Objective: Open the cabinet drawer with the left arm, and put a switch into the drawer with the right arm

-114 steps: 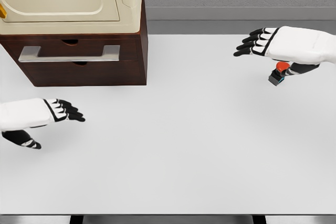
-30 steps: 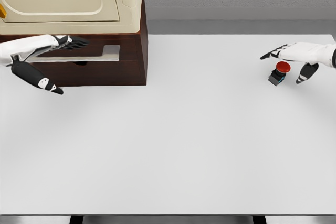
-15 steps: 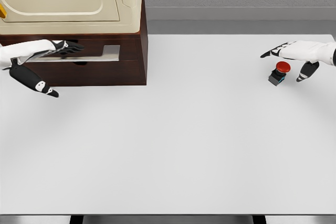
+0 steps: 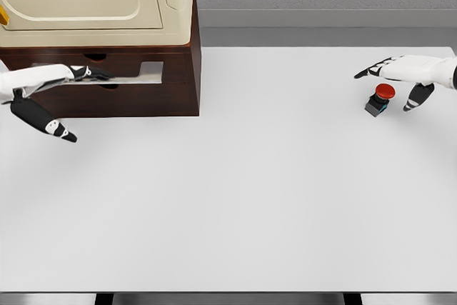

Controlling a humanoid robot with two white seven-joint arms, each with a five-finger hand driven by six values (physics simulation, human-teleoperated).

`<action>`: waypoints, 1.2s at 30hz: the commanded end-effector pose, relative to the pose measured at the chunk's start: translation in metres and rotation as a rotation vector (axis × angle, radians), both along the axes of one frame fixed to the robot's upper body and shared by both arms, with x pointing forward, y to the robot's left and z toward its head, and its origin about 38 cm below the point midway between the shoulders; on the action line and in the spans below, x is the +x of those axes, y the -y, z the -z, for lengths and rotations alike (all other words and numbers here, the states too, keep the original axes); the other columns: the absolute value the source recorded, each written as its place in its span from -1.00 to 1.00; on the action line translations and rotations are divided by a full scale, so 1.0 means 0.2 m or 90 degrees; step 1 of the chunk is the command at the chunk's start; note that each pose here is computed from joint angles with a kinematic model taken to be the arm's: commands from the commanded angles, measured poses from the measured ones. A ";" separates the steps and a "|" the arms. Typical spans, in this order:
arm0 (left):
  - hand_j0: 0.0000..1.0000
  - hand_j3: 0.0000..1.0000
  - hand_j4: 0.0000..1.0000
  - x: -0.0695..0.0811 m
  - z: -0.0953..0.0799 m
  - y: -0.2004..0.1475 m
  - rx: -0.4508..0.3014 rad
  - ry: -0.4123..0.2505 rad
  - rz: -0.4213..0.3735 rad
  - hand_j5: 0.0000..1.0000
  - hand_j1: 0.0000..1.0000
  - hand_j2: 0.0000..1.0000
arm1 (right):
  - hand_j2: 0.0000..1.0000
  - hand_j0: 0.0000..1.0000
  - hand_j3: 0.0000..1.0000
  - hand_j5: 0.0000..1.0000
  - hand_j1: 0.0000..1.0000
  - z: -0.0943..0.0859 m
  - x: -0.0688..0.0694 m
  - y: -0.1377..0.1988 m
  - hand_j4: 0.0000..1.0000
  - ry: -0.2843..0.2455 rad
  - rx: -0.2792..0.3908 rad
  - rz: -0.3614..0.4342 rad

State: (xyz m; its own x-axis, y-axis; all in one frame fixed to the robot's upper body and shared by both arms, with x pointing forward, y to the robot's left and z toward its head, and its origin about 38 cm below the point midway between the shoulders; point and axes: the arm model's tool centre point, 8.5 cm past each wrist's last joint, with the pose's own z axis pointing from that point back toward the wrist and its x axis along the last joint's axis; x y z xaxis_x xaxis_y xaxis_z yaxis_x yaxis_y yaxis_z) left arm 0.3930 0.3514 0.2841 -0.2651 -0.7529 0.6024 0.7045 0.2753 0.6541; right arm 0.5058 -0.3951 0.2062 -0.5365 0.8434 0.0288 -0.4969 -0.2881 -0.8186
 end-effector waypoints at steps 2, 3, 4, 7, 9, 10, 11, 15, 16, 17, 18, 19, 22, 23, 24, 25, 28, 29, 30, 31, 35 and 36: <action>1.00 1.00 1.00 -0.01 0.02 -0.02 0.026 0.005 0.008 1.00 1.00 1.00 | 1.00 1.00 1.00 1.00 1.00 0.00 0.00 0.00 1.00 0.000 0.002 0.002; 1.00 1.00 1.00 -0.01 0.02 -0.03 0.029 0.004 0.007 1.00 1.00 1.00 | 1.00 1.00 1.00 1.00 1.00 0.00 0.00 0.00 1.00 0.001 0.003 0.002; 1.00 1.00 1.00 -0.02 0.02 -0.03 0.031 0.001 0.009 1.00 1.00 1.00 | 1.00 1.00 1.00 1.00 1.00 0.00 0.00 0.00 1.00 0.001 0.003 0.001; 1.00 1.00 1.00 -0.04 0.04 -0.03 0.031 -0.002 0.026 1.00 1.00 1.00 | 1.00 1.00 1.00 1.00 1.00 -0.01 0.00 0.00 1.00 0.002 0.003 0.002; 1.00 1.00 1.00 -0.04 0.04 -0.04 0.036 -0.004 0.026 1.00 1.00 1.00 | 1.00 1.00 1.00 1.00 1.00 0.00 0.00 0.00 1.00 0.001 0.002 0.001; 1.00 1.00 1.00 -0.05 0.04 -0.05 0.035 -0.003 0.028 1.00 1.00 1.00 | 1.00 1.00 1.00 1.00 1.00 0.00 0.00 0.00 1.00 0.001 0.002 0.001; 1.00 1.00 1.00 -0.05 0.03 -0.06 0.037 -0.003 0.028 1.00 1.00 1.00 | 1.00 1.00 1.00 1.00 1.00 -0.01 0.00 0.00 1.00 0.002 0.002 0.001; 1.00 1.00 1.00 -0.06 0.04 -0.05 0.036 -0.002 0.033 1.00 1.00 1.00 | 1.00 1.00 1.00 1.00 1.00 0.00 0.00 0.00 1.00 0.000 0.002 0.001; 1.00 1.00 1.00 -0.07 0.04 -0.07 0.038 -0.003 0.033 1.00 1.00 1.00 | 1.00 1.00 1.00 1.00 1.00 0.00 0.00 0.00 1.00 0.000 0.002 0.001; 1.00 1.00 1.00 -0.07 0.05 -0.07 0.038 -0.006 0.038 1.00 1.00 1.00 | 1.00 1.00 1.00 1.00 1.00 0.00 0.00 0.00 1.00 0.001 0.001 0.002; 1.00 1.00 1.00 -0.08 0.06 -0.07 0.038 -0.008 0.043 1.00 1.00 1.00 | 1.00 1.00 1.00 1.00 1.00 -0.01 0.00 0.01 1.00 0.001 0.002 0.002; 1.00 1.00 1.00 -0.08 0.06 -0.08 0.040 -0.007 0.042 1.00 1.00 1.00 | 1.00 1.00 1.00 1.00 1.00 0.00 0.00 0.01 1.00 0.001 0.000 0.002; 1.00 1.00 1.00 -0.10 0.05 -0.09 0.042 -0.005 0.053 1.00 1.00 1.00 | 1.00 1.00 1.00 1.00 1.00 0.00 0.00 0.01 1.00 0.001 0.000 0.002; 1.00 1.00 1.00 -0.10 0.05 -0.09 0.042 -0.005 0.055 1.00 1.00 1.00 | 1.00 1.00 1.00 1.00 1.00 0.00 0.00 0.01 1.00 0.000 -0.001 0.002; 1.00 1.00 1.00 -0.11 0.05 -0.10 0.044 -0.005 0.055 1.00 1.00 1.00 | 1.00 1.00 1.00 1.00 1.00 0.00 0.00 0.01 1.00 0.000 -0.001 0.002; 1.00 1.00 1.00 -0.11 0.04 -0.10 0.044 -0.002 0.062 1.00 1.00 1.00 | 1.00 1.00 1.00 1.00 1.00 0.00 0.00 0.01 1.00 0.000 -0.001 0.002; 1.00 1.00 1.00 -0.13 0.05 -0.11 0.047 -0.005 0.074 1.00 1.00 1.00 | 1.00 1.00 1.00 1.00 1.00 0.00 0.00 0.01 1.00 0.000 -0.002 0.003; 1.00 1.00 1.00 -0.14 0.06 -0.12 0.049 -0.008 0.074 1.00 1.00 1.00 | 1.00 1.00 1.00 1.00 1.00 -0.01 0.00 0.01 1.00 0.001 -0.001 0.003; 1.00 1.00 1.00 -0.15 0.07 -0.12 0.049 -0.010 0.080 1.00 1.00 1.00 | 1.00 1.00 1.00 1.00 1.00 0.00 0.00 0.01 1.00 0.000 -0.002 0.003; 1.00 1.00 1.00 -0.16 0.07 -0.13 0.050 -0.006 0.087 1.00 1.00 1.00 | 1.00 1.00 1.00 1.00 1.00 -0.01 0.00 0.01 1.00 0.001 -0.001 0.003; 1.00 1.00 1.00 -0.18 0.09 -0.13 0.049 -0.011 0.102 1.00 1.00 1.00 | 1.00 1.00 1.00 1.00 1.00 0.00 0.00 0.01 1.00 0.001 0.000 0.002; 1.00 1.00 1.00 -0.18 0.10 -0.13 0.049 -0.013 0.103 1.00 1.00 1.00 | 1.00 1.00 1.00 1.00 1.00 0.00 0.00 0.01 1.00 0.001 0.000 0.002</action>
State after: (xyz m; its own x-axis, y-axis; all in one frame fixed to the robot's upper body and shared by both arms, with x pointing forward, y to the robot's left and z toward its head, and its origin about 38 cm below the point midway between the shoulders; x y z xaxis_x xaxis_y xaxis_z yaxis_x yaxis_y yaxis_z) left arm 0.3588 0.3699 0.2751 -0.3530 -0.6955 0.6259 0.7583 0.1793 0.6268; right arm 0.5053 -0.3959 0.2062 -0.5368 0.8433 0.0239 -0.4971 -0.2933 -0.8166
